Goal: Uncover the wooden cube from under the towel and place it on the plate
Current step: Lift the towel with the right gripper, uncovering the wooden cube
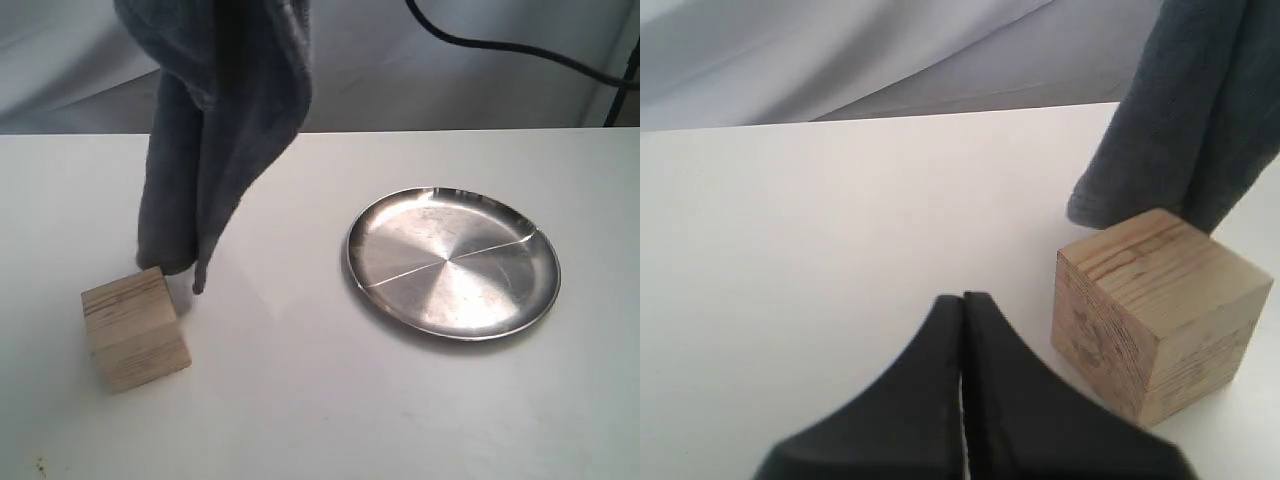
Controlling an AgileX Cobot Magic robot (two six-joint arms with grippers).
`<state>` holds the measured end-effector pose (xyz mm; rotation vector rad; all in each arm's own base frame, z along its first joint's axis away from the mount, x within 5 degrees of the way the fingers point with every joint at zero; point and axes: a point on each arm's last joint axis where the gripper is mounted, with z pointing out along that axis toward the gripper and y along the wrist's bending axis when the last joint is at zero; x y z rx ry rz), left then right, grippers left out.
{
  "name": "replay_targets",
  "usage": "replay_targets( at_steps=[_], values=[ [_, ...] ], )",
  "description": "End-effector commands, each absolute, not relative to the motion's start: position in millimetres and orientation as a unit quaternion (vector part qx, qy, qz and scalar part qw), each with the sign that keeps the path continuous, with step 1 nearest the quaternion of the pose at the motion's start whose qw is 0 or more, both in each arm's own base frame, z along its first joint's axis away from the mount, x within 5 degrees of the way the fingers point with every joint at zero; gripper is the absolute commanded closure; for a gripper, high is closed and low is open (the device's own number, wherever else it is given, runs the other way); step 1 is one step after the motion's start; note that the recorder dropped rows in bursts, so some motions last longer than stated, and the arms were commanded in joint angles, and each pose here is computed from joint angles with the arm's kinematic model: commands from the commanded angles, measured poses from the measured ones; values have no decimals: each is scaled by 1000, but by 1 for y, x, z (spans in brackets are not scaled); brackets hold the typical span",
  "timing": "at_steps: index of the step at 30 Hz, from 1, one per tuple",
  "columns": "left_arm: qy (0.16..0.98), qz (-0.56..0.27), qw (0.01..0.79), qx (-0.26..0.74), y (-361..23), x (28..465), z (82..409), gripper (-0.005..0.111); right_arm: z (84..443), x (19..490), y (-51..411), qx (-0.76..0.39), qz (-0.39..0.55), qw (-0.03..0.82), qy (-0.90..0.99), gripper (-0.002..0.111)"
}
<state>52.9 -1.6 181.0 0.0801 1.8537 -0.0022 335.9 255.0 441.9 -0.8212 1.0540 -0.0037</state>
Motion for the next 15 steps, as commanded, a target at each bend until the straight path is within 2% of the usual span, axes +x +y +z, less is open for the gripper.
replay_targets(
  at_steps=[1, 15],
  values=[
    [796, -4, 604, 33, -2, 53, 181, 107, 451, 336, 245, -360, -9, 800, 480, 108],
    [796, -4, 604, 33, -2, 53, 181, 107, 445, 350, 228, -362, -30, 778, 512, 108]
  ],
)
